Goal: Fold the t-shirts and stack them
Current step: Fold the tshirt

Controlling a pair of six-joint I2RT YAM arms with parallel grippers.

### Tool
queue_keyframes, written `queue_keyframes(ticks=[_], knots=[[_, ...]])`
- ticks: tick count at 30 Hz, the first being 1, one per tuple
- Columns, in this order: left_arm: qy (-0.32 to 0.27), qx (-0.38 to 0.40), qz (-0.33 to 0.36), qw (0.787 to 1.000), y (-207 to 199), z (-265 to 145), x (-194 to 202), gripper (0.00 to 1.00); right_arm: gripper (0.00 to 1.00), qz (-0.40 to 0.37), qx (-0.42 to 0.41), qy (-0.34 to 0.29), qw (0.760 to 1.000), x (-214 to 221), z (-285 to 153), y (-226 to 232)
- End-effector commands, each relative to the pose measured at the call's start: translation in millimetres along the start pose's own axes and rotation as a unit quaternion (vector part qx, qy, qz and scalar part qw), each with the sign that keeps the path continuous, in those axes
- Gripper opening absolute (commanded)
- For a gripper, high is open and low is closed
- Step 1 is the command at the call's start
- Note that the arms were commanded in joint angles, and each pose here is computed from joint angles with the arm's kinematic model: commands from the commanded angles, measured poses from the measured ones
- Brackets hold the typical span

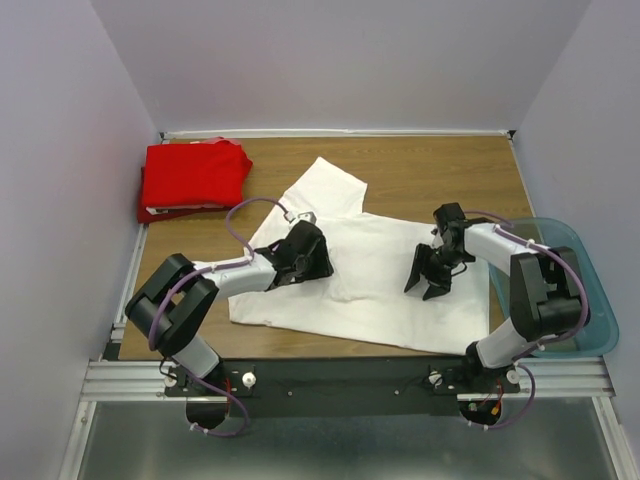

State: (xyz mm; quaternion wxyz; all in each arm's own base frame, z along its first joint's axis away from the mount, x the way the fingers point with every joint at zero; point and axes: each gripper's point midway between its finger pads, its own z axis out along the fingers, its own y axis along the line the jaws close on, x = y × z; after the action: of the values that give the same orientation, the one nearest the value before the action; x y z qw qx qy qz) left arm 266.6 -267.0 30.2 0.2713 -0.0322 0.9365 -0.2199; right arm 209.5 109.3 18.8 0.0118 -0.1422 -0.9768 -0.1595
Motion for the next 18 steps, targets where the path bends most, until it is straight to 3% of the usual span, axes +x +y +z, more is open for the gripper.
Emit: queue_keyframes(ticks=[1, 18], knots=[[0.079, -0.085, -0.006, 0.993, 56, -7, 55, 0.61, 0.62, -0.003, 0.005, 0.001, 1.000, -9, 6, 9], [0.053, -0.111, -0.038, 0.992, 95, -21, 39, 0.61, 0.62, -0.024, 0.016, 0.013, 1.000, 1, 23, 46]])
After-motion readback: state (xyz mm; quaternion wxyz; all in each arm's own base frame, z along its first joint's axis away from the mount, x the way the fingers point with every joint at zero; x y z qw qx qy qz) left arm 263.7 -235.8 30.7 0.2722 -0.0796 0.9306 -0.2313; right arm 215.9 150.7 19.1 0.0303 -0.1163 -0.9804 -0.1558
